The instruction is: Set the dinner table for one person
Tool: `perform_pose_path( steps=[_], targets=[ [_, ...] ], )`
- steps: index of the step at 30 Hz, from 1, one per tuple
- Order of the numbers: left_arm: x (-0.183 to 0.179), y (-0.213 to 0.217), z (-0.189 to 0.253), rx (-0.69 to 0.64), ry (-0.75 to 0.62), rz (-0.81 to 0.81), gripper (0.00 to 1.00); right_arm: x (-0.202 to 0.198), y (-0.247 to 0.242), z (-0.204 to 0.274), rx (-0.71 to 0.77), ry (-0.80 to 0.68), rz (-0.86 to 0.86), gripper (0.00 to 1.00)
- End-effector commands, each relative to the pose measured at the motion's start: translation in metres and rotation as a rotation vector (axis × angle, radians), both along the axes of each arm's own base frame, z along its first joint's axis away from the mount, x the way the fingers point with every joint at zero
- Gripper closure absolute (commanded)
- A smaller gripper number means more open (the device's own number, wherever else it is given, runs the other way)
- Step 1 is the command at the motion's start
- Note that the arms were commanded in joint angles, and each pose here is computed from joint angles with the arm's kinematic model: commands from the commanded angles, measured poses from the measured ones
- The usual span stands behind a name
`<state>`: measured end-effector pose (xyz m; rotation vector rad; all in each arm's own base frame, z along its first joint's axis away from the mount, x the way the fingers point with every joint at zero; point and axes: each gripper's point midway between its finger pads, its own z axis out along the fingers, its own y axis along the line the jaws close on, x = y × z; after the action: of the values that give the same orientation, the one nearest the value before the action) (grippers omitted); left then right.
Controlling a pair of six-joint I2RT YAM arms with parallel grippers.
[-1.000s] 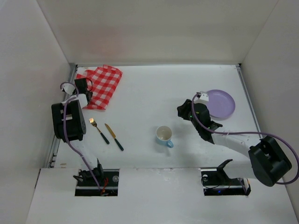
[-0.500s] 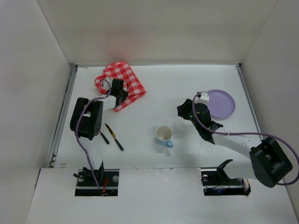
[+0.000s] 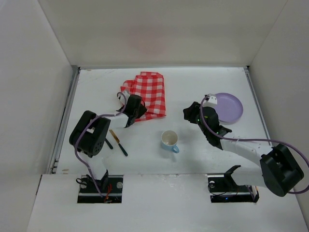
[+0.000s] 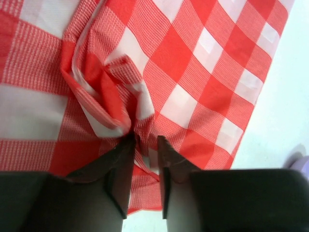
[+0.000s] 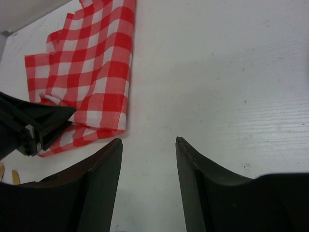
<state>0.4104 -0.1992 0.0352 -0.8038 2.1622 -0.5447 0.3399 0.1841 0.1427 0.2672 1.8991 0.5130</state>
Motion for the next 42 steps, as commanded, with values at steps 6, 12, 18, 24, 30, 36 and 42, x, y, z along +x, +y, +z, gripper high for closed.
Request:
perform_pose_path(
  steps=[6, 12, 18, 24, 30, 36, 42],
  targets=[
    [-0.009, 0.021, 0.066, 0.032, -0.155, 0.028, 0.63, 0.009, 0.004, 0.013, 0.011, -0.041, 0.003, 0.46],
    [-0.008, 0.049, 0.054, 0.047, -0.117, 0.109, 0.63, 0.009, 0.004, 0.012, 0.009, -0.039, 0.002, 0.46],
    [-0.001, 0.045, 0.044, 0.019, -0.080, 0.110, 0.64, 0.010, 0.004, 0.013, 0.008, -0.045, 0.003, 0.46],
    [-0.003, 0.052, 0.029, 0.024, -0.023, 0.136, 0.62, 0.009, 0.005, 0.013, 0.009, -0.045, 0.006, 0.46],
    [0.003, 0.050, 0.019, 0.020, -0.002, 0.141, 0.67, 0.010, 0.005, 0.012, 0.006, -0.041, 0.005, 0.46],
    [0.009, 0.045, 0.038, 0.001, -0.066, 0.135, 0.89, 0.010, 0.004, 0.014, 0.009, -0.046, 0.003, 0.46],
    [0.020, 0.031, 0.105, 0.042, -0.245, 0.112, 0.97, 0.010, 0.004, 0.014, 0.009, -0.047, 0.002, 0.46]
  ],
)
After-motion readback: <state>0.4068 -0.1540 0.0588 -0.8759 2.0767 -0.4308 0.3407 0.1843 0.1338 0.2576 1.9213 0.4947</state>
